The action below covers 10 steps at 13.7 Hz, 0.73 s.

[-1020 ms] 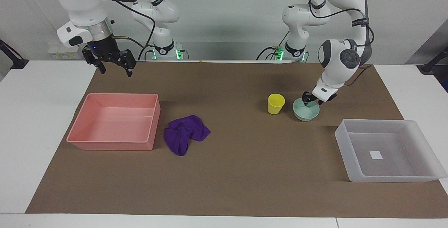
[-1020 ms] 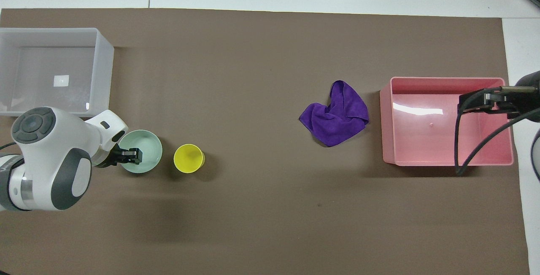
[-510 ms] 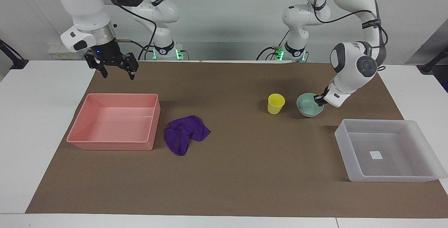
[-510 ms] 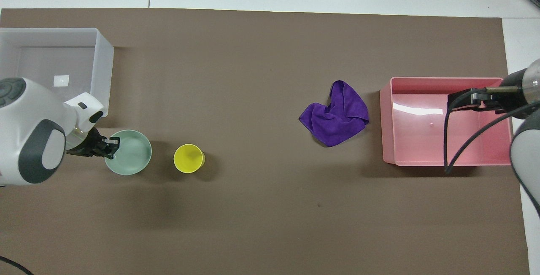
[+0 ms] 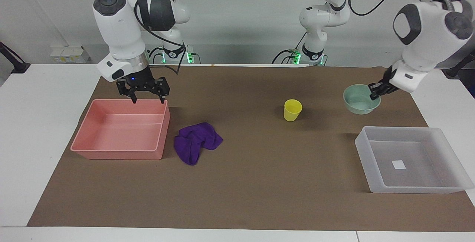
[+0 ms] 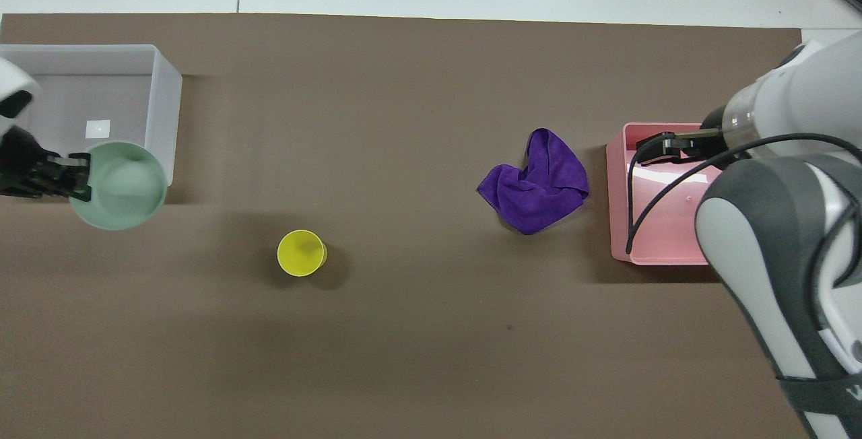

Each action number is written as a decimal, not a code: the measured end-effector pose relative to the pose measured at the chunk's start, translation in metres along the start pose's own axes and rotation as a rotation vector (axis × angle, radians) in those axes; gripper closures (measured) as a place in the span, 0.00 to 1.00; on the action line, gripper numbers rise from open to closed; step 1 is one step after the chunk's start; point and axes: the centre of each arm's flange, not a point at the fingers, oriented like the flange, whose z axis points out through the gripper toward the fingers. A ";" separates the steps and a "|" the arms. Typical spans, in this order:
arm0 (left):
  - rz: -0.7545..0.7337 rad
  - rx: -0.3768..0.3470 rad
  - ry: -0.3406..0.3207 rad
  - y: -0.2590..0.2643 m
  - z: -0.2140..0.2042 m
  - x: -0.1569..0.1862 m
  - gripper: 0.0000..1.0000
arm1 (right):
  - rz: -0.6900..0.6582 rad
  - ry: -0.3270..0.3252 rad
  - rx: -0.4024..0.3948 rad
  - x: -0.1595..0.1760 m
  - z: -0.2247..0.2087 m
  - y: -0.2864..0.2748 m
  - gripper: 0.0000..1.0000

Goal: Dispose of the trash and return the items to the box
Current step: 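Place the green bowl in the clear bin while the right gripper grasps the cloth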

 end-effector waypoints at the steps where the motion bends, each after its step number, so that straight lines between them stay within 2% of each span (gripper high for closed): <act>1: -0.034 -0.008 0.030 -0.025 -0.009 0.014 0.97 | -0.001 -0.003 0.002 0.002 0.016 -0.010 0.00; 3: -0.080 -0.019 0.081 -0.064 0.003 0.053 0.97 | -0.008 -0.004 0.006 0.001 0.049 -0.032 0.00; 6: -0.103 -0.029 0.177 -0.082 0.058 0.113 0.97 | -0.037 0.007 0.015 -0.010 0.093 -0.067 0.00; 8: -0.104 -0.033 0.193 -0.083 0.097 0.136 0.97 | -0.056 0.027 0.023 -0.016 0.113 -0.086 0.00; 10: -0.119 -0.034 0.167 -0.092 0.137 0.149 0.97 | -0.072 0.047 0.032 -0.019 0.133 -0.096 0.00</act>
